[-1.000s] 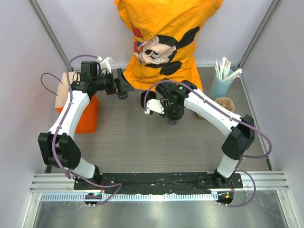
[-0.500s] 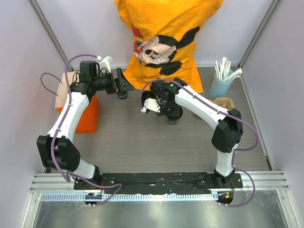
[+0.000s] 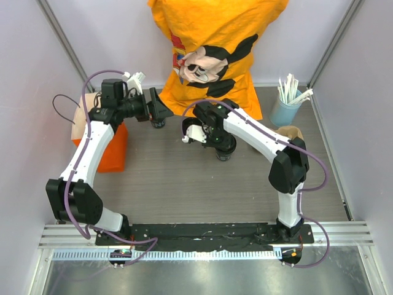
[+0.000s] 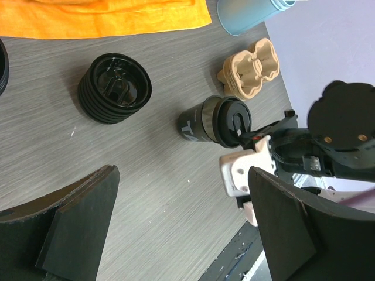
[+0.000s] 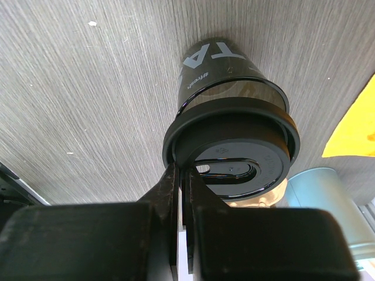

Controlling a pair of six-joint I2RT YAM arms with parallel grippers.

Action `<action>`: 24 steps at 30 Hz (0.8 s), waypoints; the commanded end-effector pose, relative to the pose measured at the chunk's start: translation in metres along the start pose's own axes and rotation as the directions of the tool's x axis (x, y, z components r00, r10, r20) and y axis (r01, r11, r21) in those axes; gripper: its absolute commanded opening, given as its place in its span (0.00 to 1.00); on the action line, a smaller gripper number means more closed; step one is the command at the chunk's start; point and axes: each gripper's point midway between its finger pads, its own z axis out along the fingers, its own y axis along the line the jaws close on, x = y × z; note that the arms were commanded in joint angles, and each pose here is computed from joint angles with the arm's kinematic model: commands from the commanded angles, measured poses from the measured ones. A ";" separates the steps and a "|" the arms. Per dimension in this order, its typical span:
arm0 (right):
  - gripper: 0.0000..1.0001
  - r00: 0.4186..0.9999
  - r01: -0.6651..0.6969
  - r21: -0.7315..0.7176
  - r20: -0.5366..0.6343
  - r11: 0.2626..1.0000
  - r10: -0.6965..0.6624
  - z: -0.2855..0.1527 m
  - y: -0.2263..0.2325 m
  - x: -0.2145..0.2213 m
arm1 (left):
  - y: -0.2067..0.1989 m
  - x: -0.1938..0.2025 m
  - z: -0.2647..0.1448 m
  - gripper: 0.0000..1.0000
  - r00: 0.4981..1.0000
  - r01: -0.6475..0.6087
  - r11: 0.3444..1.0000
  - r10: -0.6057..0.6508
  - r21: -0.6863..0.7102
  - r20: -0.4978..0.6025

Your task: Pack the takeout coffee

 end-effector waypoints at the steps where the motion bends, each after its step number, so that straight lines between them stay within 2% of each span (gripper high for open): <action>1: 0.05 1.000 -0.023 0.005 -0.003 1.000 0.023 -0.010 -0.004 0.003 | -0.020 -0.013 -0.013 0.96 0.996 -0.054 0.998 0.051 0.043 0.067; 24: 0.05 0.999 -0.037 -0.044 -0.012 0.998 0.036 0.005 0.000 0.000 | -0.024 -0.012 -0.016 0.96 0.996 -0.060 0.997 0.056 0.052 0.075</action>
